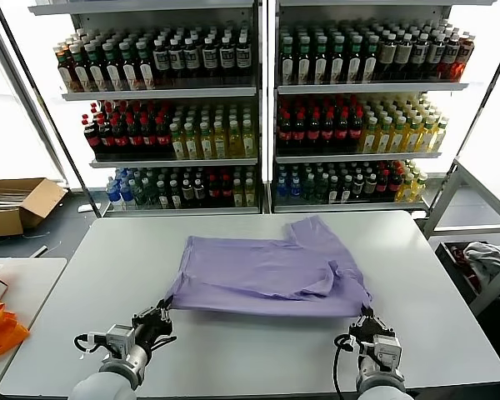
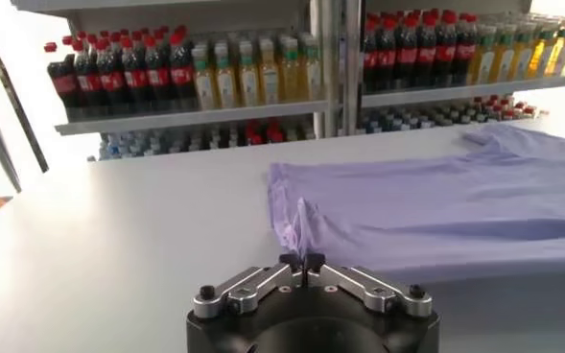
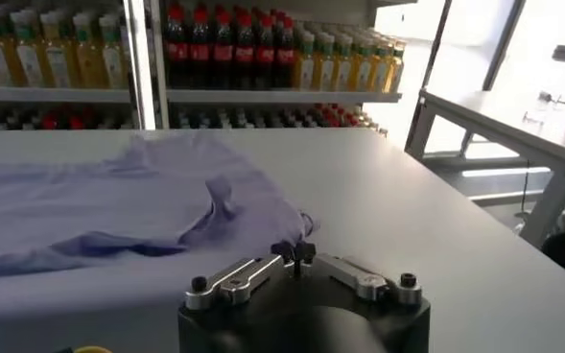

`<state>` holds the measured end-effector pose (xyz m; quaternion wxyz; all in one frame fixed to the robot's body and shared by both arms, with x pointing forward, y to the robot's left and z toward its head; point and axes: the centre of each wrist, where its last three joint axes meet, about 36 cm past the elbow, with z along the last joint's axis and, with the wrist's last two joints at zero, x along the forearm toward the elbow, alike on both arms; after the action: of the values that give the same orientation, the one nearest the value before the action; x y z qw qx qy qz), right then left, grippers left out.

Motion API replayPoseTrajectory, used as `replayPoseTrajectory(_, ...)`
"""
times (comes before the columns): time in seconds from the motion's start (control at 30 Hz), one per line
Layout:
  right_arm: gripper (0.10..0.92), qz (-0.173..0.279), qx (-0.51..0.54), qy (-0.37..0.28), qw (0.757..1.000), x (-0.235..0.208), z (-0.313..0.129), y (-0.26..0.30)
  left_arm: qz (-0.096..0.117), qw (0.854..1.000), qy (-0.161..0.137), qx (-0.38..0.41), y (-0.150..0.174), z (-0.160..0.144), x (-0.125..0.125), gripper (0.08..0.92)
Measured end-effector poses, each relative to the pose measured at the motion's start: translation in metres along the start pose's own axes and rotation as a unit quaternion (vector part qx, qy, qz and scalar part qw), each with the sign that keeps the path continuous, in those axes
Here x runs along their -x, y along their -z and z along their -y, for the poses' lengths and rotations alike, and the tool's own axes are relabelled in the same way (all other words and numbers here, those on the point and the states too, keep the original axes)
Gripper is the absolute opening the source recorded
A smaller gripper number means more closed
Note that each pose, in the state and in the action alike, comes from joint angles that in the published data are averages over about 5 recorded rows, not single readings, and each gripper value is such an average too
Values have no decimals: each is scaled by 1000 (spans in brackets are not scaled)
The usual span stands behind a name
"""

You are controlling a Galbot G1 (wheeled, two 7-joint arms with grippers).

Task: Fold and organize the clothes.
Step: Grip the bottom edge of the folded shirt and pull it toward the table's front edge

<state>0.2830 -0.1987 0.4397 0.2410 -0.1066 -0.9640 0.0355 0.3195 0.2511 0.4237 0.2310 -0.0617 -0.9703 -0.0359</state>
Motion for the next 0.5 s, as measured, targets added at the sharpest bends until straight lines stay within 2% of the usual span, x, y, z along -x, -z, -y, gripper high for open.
replayPoseTrajectory(0.3, 115, -25, -11, 6, 1000, -25, 4, -13, -19, 1000, 5, 7, -21, 6, -34, 86)
replayPoseTrajectory(0.4, 153, -30, -13, 8, 999, -30, 4, -16, -24, 1000, 8, 7, -26, 7, -42, 90)
replayPoseTrajectory(0.5, 231, -32, -14, 11, 999, -35, 5, -16, -25, 1000, 11, 5, -28, 9, -49, 125)
